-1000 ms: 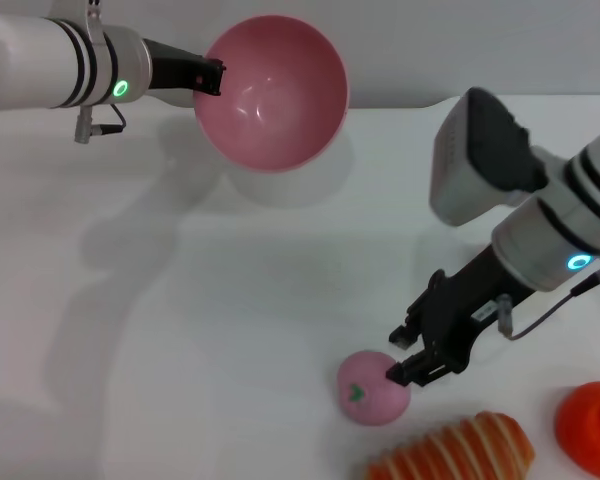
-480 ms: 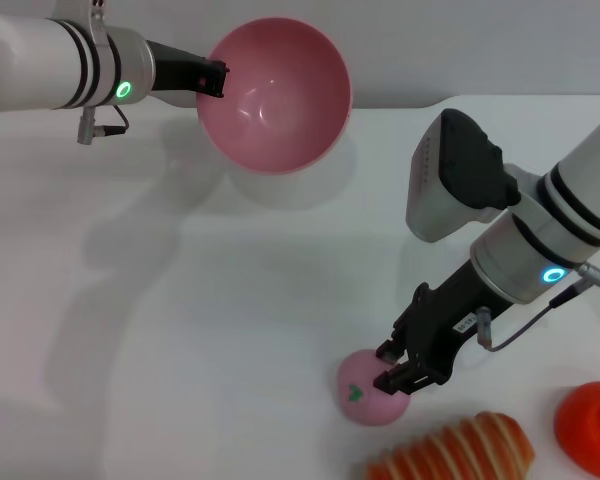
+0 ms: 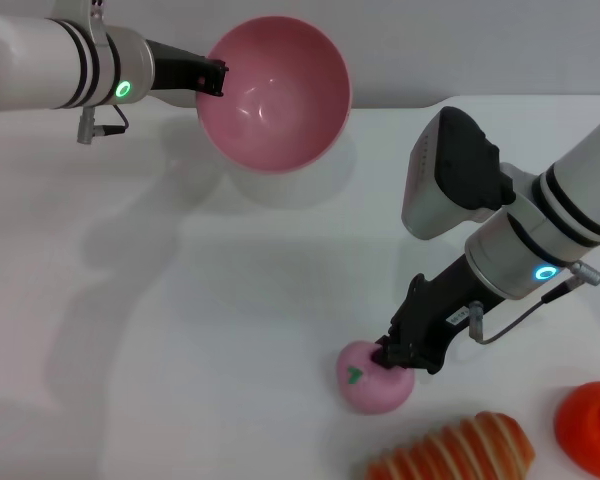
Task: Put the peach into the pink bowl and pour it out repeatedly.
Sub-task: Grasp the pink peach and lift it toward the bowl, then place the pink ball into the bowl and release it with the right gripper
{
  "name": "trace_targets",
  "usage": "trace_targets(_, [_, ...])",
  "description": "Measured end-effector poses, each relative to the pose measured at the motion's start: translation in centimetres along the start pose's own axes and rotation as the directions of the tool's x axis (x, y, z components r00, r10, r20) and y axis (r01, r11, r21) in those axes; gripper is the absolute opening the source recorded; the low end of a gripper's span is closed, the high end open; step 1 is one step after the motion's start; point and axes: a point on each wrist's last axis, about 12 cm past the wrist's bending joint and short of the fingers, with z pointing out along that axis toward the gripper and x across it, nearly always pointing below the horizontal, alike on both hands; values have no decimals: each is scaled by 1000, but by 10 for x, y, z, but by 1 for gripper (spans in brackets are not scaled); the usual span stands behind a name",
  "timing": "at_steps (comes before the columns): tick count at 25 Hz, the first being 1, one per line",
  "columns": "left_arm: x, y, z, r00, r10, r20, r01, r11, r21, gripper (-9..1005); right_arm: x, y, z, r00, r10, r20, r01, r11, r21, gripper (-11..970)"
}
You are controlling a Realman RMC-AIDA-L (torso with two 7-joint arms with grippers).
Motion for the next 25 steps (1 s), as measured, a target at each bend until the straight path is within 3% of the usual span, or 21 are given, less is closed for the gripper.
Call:
trace_targets(3, [1,0,0,1000,0,-7,0,1000,4,35,-3,1,-7,999,1,49,0,1000,-2,136])
trace_targets(5, [2,0,0,1000,1,-17,-1,1000,8,34,-5,1,-12,997,-1,77,1,1000,-2,94])
trace_targets(8, [5,0,-1,999,7,-44,-6,1000,18,34,-13,8,-38,981,-32,192,29,999,15,30])
trace_targets(13, [10,-3,-3,993,19,-117,-12,998,61,34,-18,21,-93,928,-142,345,80,979,187,32])
trace_targets(17, [13,-10,-4,983,41,-178,-22,994,104,34,-16,24,-126,882,-187,433,56,953,298,34])
trace_targets(21, [14,-23,-7,965,73,-253,-28,984,176,34,-17,16,-131,861,-185,473,18,942,336,36])
trace_targets(25, [12,-36,-8,943,118,-312,-42,969,242,35,-17,7,-113,867,-177,465,19,946,325,38])
